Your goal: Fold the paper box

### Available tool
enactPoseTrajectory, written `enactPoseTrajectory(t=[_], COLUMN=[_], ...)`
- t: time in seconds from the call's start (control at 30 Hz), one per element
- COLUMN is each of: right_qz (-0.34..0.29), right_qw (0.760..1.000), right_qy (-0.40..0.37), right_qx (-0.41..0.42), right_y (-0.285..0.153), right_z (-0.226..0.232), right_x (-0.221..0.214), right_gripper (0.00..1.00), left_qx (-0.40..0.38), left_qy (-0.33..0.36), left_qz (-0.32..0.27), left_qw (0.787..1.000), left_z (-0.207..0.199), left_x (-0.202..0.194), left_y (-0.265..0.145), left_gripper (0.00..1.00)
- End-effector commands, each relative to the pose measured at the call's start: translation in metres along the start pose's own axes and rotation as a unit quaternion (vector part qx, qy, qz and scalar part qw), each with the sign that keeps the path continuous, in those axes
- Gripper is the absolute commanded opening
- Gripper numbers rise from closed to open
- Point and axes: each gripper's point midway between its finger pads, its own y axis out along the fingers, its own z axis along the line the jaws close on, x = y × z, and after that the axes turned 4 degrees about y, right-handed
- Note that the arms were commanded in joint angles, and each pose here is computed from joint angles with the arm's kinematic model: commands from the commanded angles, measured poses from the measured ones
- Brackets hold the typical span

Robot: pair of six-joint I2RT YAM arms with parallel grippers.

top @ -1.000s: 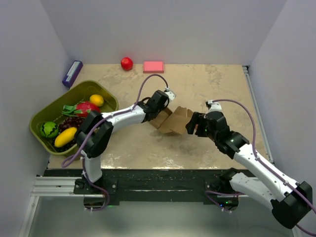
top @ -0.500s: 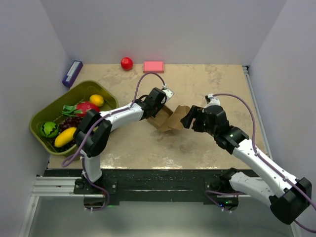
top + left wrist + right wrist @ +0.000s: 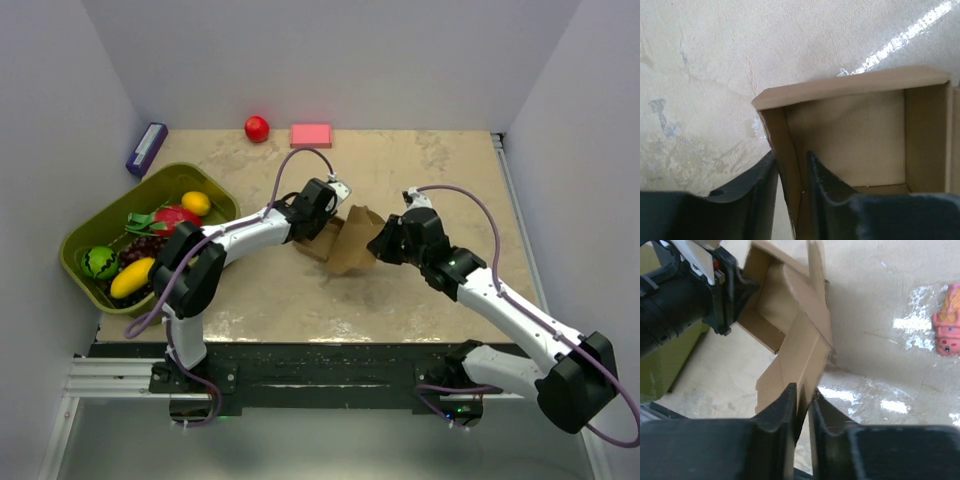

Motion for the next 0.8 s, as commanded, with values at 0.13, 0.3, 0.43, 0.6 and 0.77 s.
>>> enactPoseTrajectory(t=[0.13,0.3,0.43,0.6,0.77], right_qz=[-0.045,0.031,0.083,0.132,0.144], right_qw=[0.989,0.975,0.96,0.944,0.936], right_qy=[-0.144,-0.219,-0.267,-0.291,-0.307], right_qx=[0.005,-0.035,0.019,0.079,0.096], right_y=[-0.027,-0.019,-0.02,-0.029,-0.036], right_z=[0.03,0.026,0.05,0.067,0.069], right_x=[0.059,0.059,0.055,0.04,0.035], right_gripper=[0.01,0.0,0.0,0.0,0.0], left_qx=[0.019,-0.068,-0.154,-0.228,-0.298], left_qy=[-0.047,-0.004,0.044,0.057,0.045], left_qz=[-0.169,-0.302,-0.374,-0.407,-0.406], left_qw=[0.984,0.951,0.913,0.883,0.863], left_z=[0.049,0.04,0.018,0.005,-0.011], left_x=[0.078,0.107,0.115,0.117,0.117], left_y=[-0.091,-0.158,-0.199,-0.218,-0.213], left_gripper=[0.82,0.86,0.86,0.86,0.84])
